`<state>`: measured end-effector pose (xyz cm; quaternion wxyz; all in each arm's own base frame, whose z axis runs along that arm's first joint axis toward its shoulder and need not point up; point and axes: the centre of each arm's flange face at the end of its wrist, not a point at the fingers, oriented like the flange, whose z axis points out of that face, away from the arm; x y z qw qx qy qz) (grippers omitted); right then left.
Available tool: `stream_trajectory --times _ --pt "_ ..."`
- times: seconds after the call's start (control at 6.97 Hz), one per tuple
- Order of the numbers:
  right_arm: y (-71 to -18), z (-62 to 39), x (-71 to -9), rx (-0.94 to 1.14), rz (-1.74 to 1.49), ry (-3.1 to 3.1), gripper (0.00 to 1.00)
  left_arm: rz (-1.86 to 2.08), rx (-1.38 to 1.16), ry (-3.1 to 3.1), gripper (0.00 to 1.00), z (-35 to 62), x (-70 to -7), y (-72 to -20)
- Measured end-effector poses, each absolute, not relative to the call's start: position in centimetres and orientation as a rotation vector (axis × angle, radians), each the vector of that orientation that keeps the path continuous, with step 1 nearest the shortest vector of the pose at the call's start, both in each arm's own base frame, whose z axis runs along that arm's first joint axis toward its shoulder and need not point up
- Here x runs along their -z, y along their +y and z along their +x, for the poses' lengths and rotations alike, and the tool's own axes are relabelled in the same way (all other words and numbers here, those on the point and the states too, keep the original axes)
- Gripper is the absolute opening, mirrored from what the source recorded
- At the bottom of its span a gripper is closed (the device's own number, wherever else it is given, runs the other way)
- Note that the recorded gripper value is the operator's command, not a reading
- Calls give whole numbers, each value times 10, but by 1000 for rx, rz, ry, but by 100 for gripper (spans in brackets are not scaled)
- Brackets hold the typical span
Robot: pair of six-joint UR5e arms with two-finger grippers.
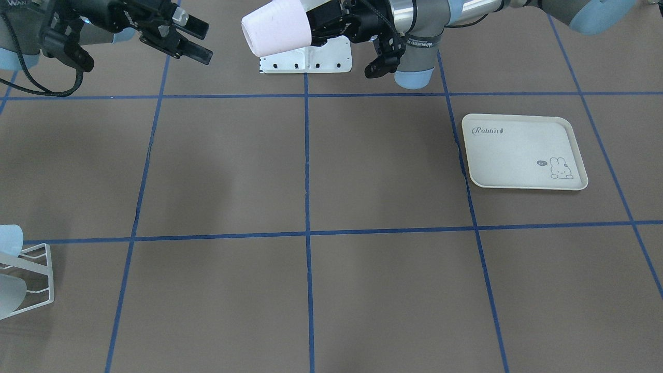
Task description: Transfer IKEA cup to right arm and place on rack
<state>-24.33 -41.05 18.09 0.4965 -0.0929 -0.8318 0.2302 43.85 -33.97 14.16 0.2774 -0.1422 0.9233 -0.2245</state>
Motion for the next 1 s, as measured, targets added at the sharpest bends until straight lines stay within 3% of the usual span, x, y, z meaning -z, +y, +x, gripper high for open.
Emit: stream_trajectory --times 1.0 --pt "-396 -260 -173 -545 -272 -2045 100 -406 575 2501 0 450 -122 -335"
